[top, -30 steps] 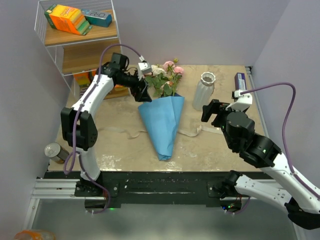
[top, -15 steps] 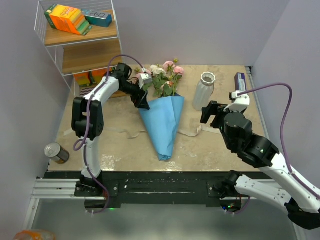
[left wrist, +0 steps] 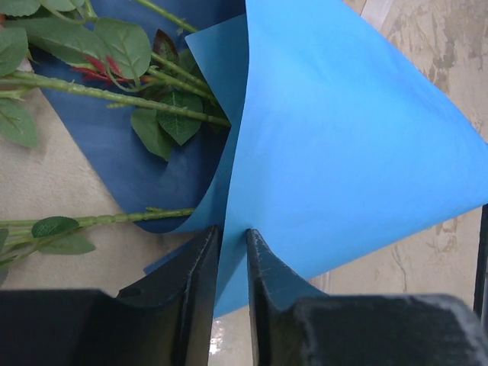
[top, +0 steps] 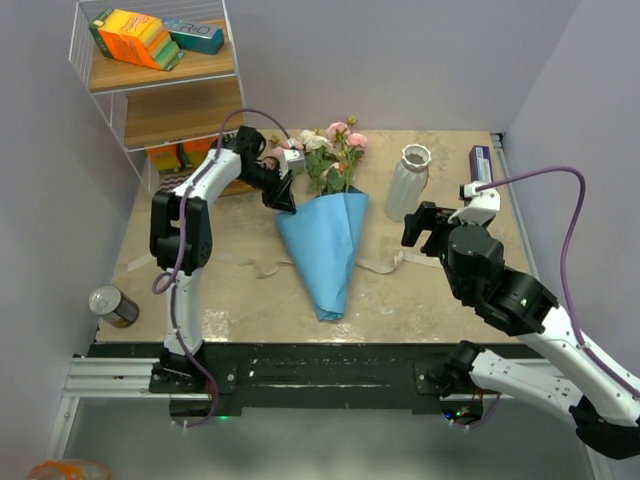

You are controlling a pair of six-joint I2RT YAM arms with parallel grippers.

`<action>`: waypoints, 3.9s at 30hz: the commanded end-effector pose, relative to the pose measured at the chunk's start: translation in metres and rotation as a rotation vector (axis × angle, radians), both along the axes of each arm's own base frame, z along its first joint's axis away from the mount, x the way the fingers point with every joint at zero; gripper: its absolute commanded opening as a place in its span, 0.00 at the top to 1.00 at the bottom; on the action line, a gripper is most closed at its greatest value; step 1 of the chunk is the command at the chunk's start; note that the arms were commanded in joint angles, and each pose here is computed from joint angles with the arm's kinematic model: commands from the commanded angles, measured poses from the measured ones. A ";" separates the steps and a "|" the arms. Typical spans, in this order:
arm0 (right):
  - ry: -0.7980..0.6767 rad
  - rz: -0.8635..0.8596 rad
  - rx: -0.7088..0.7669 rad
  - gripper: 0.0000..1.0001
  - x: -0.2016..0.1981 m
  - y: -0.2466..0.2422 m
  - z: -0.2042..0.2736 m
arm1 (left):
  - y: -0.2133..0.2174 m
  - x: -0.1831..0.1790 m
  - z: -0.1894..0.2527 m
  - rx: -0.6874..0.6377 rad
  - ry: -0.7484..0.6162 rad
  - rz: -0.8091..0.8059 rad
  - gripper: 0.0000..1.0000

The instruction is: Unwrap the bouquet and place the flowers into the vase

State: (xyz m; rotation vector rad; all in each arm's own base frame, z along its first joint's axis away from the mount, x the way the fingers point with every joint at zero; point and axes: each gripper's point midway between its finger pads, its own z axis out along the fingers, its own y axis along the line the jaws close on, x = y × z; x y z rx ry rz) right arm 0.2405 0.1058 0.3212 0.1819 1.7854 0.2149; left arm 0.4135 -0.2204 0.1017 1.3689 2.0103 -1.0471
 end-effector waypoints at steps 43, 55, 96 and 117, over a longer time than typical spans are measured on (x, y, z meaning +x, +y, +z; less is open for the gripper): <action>-0.057 -0.055 0.048 0.08 -0.007 -0.019 0.017 | -0.018 0.003 0.118 0.079 -0.259 0.421 0.10; -0.068 -0.053 0.042 0.08 -0.008 -0.021 0.028 | -0.032 0.023 0.038 0.169 -0.121 0.379 0.10; -0.090 -0.043 0.065 0.09 -0.011 -0.022 0.035 | -0.064 -0.029 0.041 0.092 0.036 0.103 1.00; -0.173 -0.056 0.091 0.08 -0.015 -0.033 0.080 | -0.094 -0.208 0.166 -0.065 -0.099 -0.326 1.00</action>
